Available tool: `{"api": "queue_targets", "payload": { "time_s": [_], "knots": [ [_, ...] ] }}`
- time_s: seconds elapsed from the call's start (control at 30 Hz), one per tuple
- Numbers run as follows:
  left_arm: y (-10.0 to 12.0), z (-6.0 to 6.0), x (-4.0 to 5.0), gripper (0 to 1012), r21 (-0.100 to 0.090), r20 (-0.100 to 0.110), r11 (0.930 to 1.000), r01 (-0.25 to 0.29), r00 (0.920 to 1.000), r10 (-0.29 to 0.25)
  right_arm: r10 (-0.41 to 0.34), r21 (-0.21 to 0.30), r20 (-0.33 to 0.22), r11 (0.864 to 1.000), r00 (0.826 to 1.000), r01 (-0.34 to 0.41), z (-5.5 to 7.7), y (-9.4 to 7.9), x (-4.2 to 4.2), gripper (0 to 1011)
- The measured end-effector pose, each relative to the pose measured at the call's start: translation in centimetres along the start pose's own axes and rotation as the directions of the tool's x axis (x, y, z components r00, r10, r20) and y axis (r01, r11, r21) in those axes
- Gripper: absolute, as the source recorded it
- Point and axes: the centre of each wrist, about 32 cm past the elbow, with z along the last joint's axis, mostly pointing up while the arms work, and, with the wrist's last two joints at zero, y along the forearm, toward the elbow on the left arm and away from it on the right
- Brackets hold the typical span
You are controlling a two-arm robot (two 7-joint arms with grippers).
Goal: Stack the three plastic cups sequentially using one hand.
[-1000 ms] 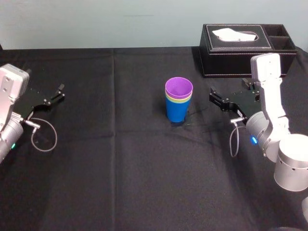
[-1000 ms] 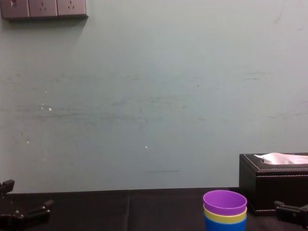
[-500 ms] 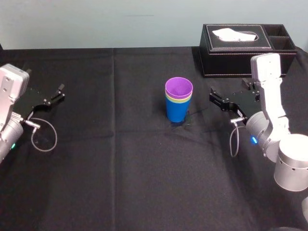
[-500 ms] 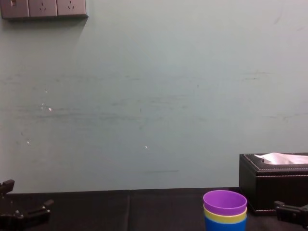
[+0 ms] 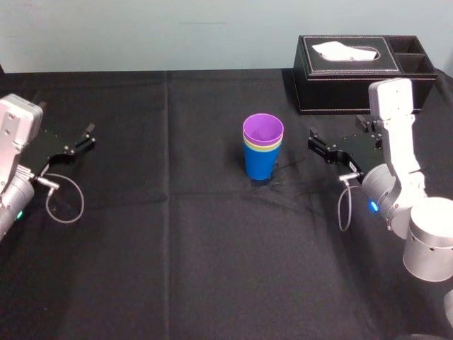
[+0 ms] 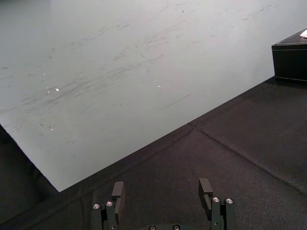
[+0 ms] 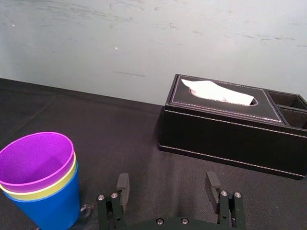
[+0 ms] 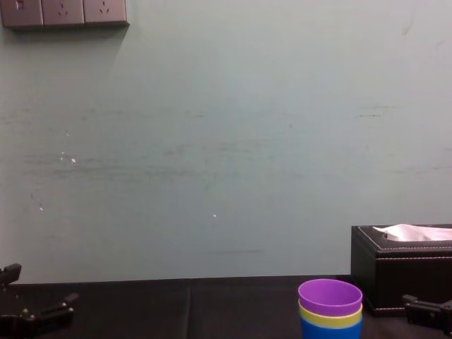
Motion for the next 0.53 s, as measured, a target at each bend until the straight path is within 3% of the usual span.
{"api": "queue_targets", "payload": {
  "time_s": [0.53],
  "knots": [
    [0.0, 0.0, 0.0, 1010, 0.0, 0.0, 1.0, 0.0, 1.0, 0.0, 0.0, 0.0, 0.0, 1.0, 1.0, 0.0, 0.0, 0.0, 0.0, 1004]
  ]
}}
